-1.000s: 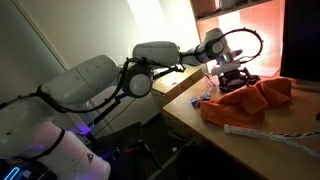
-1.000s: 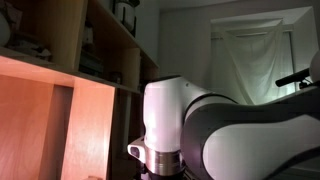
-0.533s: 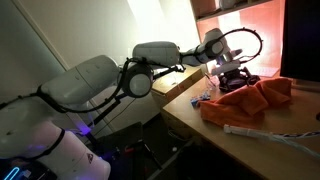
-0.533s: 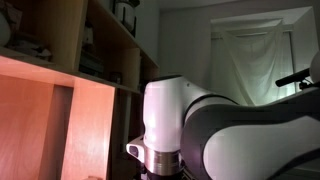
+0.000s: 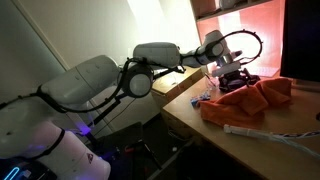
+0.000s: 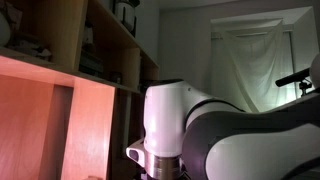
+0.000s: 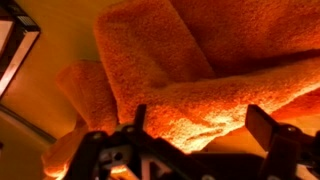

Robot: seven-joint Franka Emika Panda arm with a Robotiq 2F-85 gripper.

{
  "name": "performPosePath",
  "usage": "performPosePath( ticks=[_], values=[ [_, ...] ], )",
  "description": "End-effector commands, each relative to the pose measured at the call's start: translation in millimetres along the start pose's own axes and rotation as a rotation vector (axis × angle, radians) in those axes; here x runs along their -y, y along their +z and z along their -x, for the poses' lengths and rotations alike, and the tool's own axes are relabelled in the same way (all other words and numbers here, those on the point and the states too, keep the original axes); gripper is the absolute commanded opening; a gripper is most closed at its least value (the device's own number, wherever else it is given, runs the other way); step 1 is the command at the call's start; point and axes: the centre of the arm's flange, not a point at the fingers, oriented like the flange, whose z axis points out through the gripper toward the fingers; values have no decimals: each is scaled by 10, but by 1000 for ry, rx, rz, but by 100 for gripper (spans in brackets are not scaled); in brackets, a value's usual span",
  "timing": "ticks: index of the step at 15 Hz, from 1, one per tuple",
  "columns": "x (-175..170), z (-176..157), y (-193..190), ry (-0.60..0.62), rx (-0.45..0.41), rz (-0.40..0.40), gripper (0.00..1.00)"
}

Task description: Pick up the towel and wipe the screen of the computer monitor

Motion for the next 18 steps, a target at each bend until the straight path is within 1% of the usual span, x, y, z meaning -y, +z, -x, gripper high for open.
performPosePath(
  ticks=[1, 11, 18],
  values=[
    [-212, -377, 196, -35, 6, -5, 100],
    [-305, -392, 420, -85, 52, -33, 100],
    [-278, -380, 458, -122, 73, -40, 100]
  ],
)
